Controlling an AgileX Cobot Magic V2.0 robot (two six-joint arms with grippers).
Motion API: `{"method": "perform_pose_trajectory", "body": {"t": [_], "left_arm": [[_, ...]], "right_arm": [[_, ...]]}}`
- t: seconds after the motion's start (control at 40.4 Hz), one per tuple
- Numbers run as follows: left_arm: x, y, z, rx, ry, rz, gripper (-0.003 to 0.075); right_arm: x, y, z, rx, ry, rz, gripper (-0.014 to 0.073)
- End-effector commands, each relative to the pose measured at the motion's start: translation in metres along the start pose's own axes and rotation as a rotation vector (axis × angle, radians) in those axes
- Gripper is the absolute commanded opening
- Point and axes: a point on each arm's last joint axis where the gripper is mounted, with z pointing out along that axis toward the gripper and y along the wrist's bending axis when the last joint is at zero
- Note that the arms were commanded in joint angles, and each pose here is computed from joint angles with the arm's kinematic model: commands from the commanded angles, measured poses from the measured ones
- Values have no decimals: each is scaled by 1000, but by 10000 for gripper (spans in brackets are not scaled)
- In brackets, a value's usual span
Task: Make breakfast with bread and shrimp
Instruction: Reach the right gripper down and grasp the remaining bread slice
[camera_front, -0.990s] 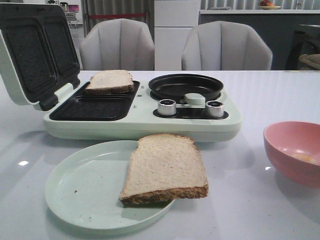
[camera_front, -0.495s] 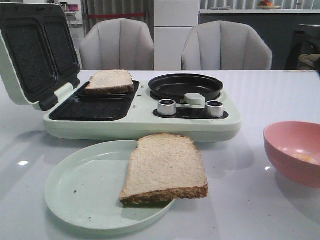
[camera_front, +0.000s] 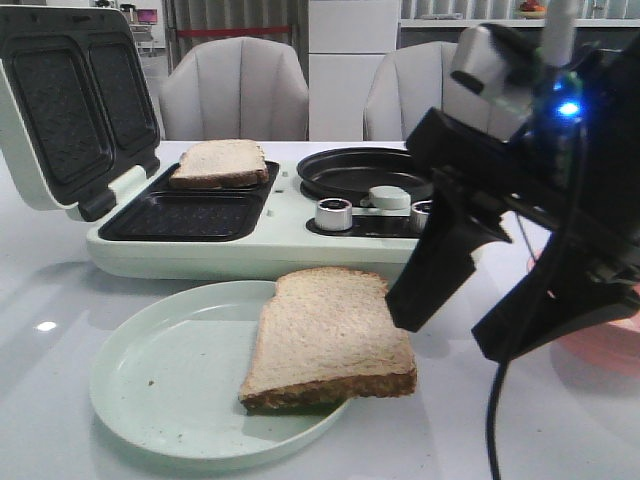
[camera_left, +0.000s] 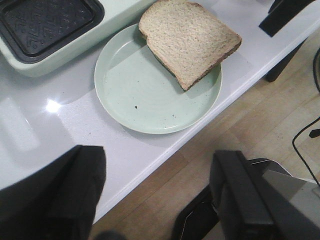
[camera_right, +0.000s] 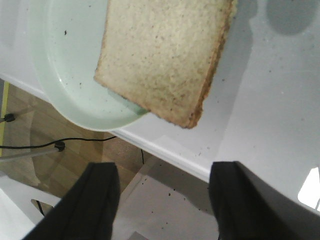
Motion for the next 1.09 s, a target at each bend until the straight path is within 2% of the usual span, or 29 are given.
{"method": "perform_pose_trajectory", "body": {"t": [0.0,0.371,0.545,0.891,0.965,1.064], "left_arm": [[-11,-1,-7,9,-96,1,497],[-11,-1,-7,9,-96,1,497],[-11,-1,-7,9,-96,1,497],[-11,-1,-7,8,-96,3,497],[-11,-1,-7,3,-96,6,497],[-11,0,-7,-5,-95,12,497]], "right_arm": [[-20,10,0,-36,-50,5,505],[-60,9,31,-13,-37,0,505],[-65,4,42,26,-17,-34,505],[-69,-1,51,43,-36,-23,503],[-68,-1,51,41,-27,-23,461],[-67,-1,51,39,-16,-23,342]]}}
